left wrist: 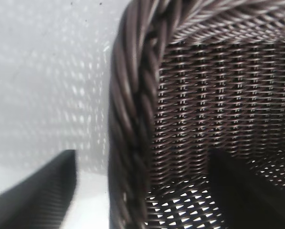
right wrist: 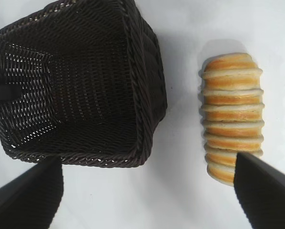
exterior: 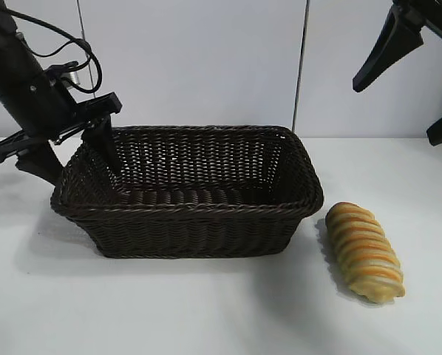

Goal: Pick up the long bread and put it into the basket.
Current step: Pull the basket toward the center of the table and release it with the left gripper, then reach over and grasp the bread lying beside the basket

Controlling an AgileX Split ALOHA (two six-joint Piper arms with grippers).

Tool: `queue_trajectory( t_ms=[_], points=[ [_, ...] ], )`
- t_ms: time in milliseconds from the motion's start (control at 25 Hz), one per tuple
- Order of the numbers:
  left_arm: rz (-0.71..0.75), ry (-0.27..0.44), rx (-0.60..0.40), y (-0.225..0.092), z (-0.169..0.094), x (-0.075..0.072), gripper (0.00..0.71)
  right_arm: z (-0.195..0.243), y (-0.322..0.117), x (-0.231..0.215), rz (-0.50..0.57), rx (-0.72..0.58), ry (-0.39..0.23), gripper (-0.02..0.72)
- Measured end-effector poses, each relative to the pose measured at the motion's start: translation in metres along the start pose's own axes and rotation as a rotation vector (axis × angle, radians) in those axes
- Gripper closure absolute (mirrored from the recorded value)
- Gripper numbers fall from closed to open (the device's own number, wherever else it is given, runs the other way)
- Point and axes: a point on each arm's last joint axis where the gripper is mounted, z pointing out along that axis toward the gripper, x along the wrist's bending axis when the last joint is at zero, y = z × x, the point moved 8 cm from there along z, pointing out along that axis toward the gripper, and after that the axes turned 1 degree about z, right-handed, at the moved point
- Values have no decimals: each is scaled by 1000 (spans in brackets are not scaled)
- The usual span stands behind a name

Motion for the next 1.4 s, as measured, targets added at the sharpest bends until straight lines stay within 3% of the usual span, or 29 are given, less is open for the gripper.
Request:
queue_trajectory(
  t_ms=[280,440,600,720,840,1000,1080,1200,1400],
  points=[
    [45,41,-61,2,-45,2,52,0,0,0,0,0,0,8],
    [90,115,-99,3,-69,9,52,0,0,0,0,1,0,8],
    [42,248,-141,5,-98,43,52,0,0,0,0,2,0,8],
    [-46,329,-161,2,-123,81,51,0,0,0,0,2,0,8],
    [-133,372,-187,-4,-148,115,51,0,0,0,0,2,0,8],
    [-240,391,-259,-12,-183,145,51,0,0,0,-6,2,0,8],
    [-281,365,-304,-15,-199,148,51,0,0,0,-8,2,0,8],
    [-272,329,-359,-19,-221,136,51,0,0,0,-11,2,0,8],
    [-183,306,-486,-31,-267,96,51,0,-1,0,-22,5,1,8]
  ],
)
